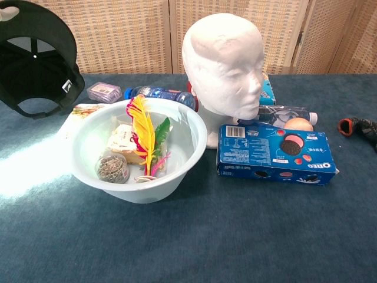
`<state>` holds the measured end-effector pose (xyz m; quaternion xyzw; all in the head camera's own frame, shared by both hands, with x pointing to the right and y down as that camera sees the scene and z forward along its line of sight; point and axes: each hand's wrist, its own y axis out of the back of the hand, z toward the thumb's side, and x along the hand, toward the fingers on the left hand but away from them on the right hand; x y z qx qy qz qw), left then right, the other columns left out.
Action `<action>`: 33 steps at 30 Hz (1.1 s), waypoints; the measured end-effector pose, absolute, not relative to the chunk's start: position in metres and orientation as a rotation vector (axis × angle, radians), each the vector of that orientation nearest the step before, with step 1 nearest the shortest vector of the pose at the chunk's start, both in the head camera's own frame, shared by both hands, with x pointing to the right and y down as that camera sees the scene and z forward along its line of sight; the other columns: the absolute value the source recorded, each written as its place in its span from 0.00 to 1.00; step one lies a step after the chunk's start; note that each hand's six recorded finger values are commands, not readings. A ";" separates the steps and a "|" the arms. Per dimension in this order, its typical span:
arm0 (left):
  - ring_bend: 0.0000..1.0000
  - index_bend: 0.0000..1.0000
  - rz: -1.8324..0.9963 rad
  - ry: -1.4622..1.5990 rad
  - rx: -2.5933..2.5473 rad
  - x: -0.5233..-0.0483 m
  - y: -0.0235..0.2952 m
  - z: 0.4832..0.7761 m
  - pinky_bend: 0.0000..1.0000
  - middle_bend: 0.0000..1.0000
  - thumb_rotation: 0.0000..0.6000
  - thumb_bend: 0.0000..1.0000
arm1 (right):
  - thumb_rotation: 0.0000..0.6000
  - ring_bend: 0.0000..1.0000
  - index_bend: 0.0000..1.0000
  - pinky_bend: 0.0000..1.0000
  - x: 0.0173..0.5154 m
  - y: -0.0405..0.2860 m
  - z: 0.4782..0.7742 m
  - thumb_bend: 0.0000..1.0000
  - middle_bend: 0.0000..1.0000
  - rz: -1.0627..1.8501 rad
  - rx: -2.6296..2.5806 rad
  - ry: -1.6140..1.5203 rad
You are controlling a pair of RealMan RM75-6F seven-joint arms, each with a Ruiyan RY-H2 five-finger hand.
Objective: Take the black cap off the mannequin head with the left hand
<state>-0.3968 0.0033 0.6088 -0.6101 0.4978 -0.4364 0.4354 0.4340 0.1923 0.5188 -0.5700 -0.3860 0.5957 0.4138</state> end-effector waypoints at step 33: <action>0.87 0.18 -1.593 0.737 -1.671 -0.428 0.083 0.703 1.00 0.80 1.00 0.25 | 1.00 0.26 0.27 0.31 0.436 0.199 0.514 0.15 0.34 1.501 -1.417 -0.990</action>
